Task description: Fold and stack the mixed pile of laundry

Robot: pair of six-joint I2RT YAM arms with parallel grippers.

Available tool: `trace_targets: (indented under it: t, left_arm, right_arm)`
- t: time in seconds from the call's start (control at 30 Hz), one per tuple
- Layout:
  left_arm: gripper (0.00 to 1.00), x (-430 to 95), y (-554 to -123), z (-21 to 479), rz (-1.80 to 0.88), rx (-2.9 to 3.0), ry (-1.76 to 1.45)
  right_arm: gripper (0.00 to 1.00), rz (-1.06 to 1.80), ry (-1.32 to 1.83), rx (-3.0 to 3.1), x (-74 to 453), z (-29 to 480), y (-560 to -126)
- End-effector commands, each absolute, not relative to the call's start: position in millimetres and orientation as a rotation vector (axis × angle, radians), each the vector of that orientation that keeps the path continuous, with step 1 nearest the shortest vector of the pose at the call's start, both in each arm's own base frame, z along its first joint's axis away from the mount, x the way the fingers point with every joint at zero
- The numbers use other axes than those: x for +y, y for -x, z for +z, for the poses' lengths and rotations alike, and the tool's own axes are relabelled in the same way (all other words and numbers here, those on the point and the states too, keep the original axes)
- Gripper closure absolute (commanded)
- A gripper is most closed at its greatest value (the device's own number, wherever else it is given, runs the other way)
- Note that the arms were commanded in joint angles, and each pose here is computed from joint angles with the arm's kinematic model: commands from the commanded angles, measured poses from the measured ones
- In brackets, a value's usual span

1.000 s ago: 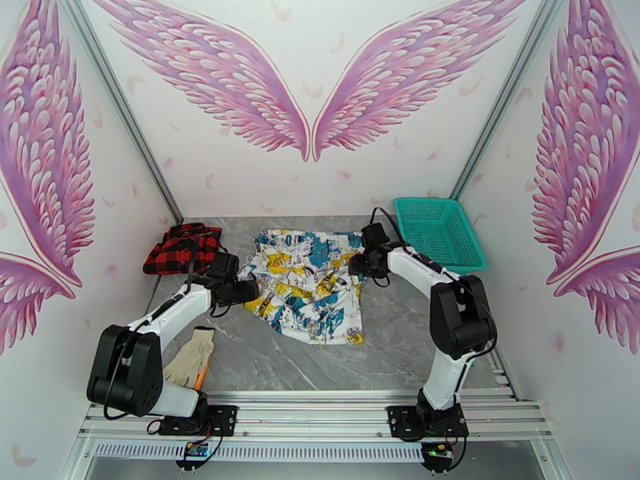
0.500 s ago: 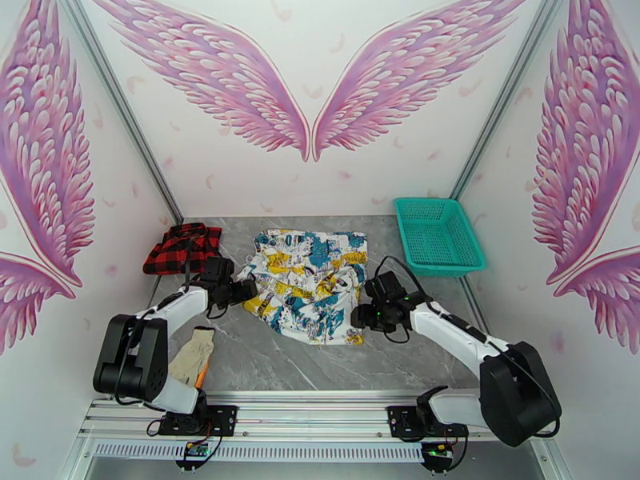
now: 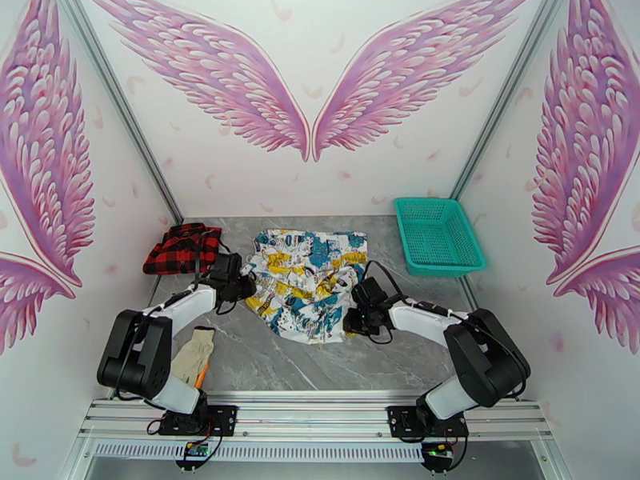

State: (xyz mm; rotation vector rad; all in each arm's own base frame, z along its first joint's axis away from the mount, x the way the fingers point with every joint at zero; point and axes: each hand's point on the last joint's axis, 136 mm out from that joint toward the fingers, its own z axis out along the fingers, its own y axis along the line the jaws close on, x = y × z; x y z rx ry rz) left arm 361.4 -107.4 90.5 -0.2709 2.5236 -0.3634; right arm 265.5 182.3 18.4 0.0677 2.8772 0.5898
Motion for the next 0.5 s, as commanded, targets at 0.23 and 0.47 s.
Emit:
trace_targets:
  t: [0.23,0.47]
  left_arm:
    - [0.01,-62.6,-300.5,126.3,0.035,2.598,0.258]
    - [0.03,-79.7,-308.3,99.2,-0.369,2.624,0.326]
  right_arm:
    - [0.89,0.449,-0.022,2.748,150.4,76.4,-283.5]
    - [0.89,0.422,-0.035,2.77,140.2,78.2,-294.0]
